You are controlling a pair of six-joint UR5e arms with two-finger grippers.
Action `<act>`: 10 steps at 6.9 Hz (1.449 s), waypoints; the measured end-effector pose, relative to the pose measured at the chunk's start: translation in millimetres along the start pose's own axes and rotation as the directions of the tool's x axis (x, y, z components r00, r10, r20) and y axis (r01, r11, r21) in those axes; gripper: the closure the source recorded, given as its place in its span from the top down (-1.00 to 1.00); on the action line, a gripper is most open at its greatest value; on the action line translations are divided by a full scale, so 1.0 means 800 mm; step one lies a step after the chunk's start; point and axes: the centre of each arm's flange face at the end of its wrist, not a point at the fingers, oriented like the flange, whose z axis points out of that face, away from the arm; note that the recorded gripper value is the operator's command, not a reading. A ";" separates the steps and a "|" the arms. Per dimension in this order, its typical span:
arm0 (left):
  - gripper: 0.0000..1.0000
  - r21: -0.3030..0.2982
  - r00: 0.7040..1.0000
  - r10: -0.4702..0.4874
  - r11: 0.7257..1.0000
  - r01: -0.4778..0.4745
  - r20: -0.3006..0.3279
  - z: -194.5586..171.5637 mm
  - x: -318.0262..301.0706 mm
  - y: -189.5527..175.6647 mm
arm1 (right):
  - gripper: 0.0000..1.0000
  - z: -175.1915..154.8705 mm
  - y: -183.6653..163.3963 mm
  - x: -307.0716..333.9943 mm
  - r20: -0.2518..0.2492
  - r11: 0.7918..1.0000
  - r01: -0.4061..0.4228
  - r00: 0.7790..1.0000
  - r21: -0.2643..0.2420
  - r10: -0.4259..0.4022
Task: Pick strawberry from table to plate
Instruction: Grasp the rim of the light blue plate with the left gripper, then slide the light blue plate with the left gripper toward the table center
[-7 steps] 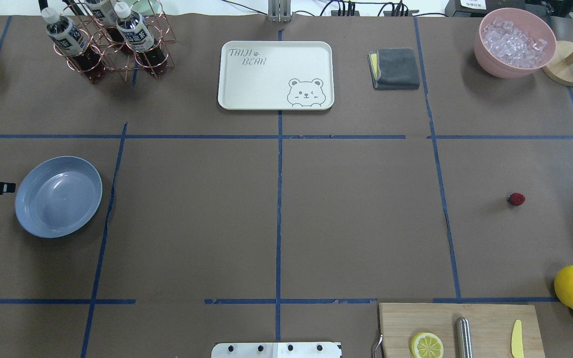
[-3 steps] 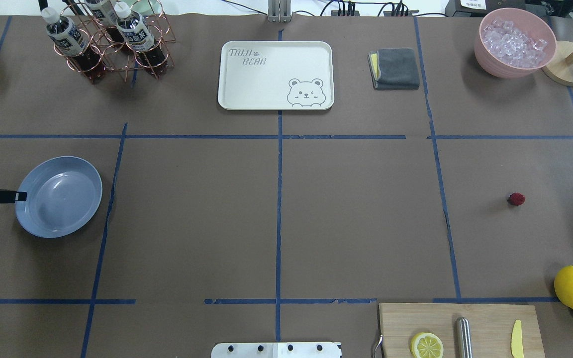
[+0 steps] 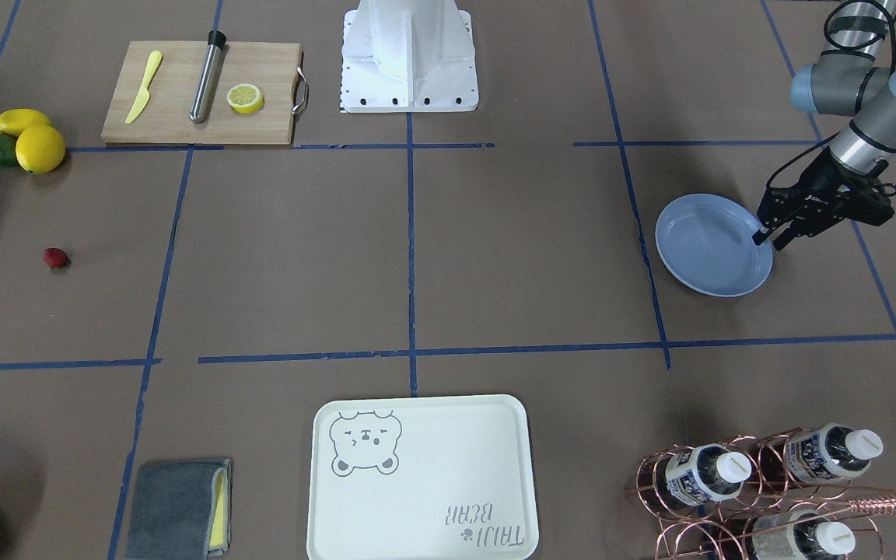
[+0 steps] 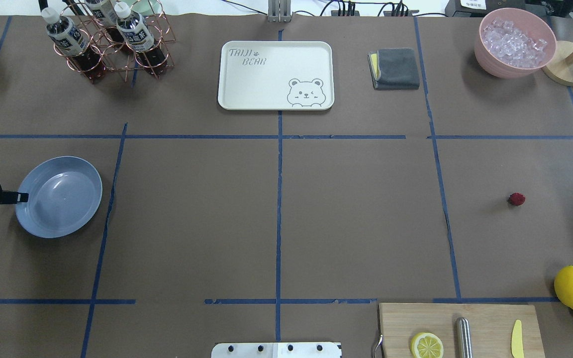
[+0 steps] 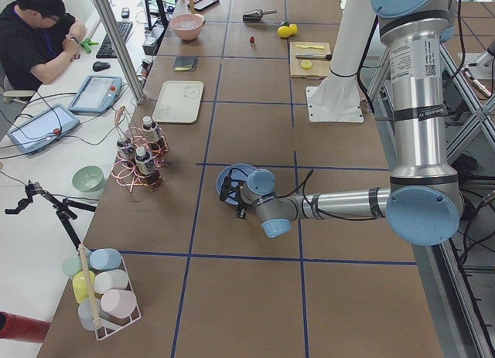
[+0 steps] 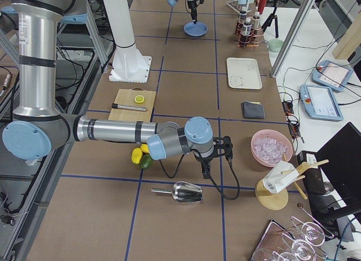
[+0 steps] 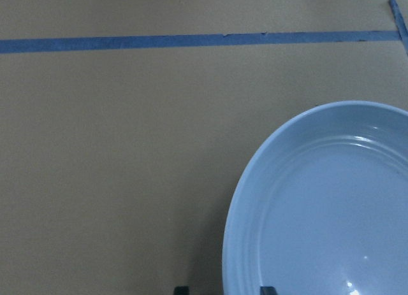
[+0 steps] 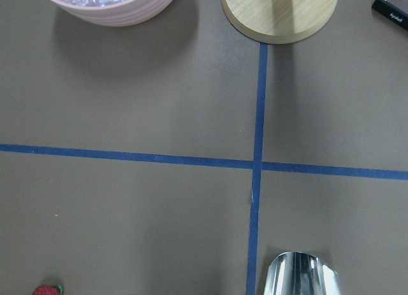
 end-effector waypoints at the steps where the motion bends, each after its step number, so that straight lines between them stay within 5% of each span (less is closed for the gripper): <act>1: -1.00 0.000 1.000 -0.004 1.000 0.004 -0.002 0.001 0.001 -0.001 | 1.00 0.000 0.000 0.000 0.000 1.000 0.000 1.000 0.000 0.000; 5: -1.00 0.016 0.998 -0.005 1.000 0.006 -0.069 -0.018 0.060 -0.027 | 1.00 0.001 0.000 0.001 0.001 1.000 -0.002 1.000 -0.002 0.002; 7: -1.00 -0.014 0.990 -0.088 0.996 0.087 -0.113 -0.027 0.177 -0.090 | 1.00 0.002 0.002 0.002 0.001 1.000 -0.004 1.000 -0.004 0.005; 10: -1.00 -0.072 0.979 -0.174 0.983 0.167 -0.109 0.026 0.413 -0.161 | 1.00 0.002 0.005 0.003 0.001 1.000 -0.006 1.000 -0.006 0.006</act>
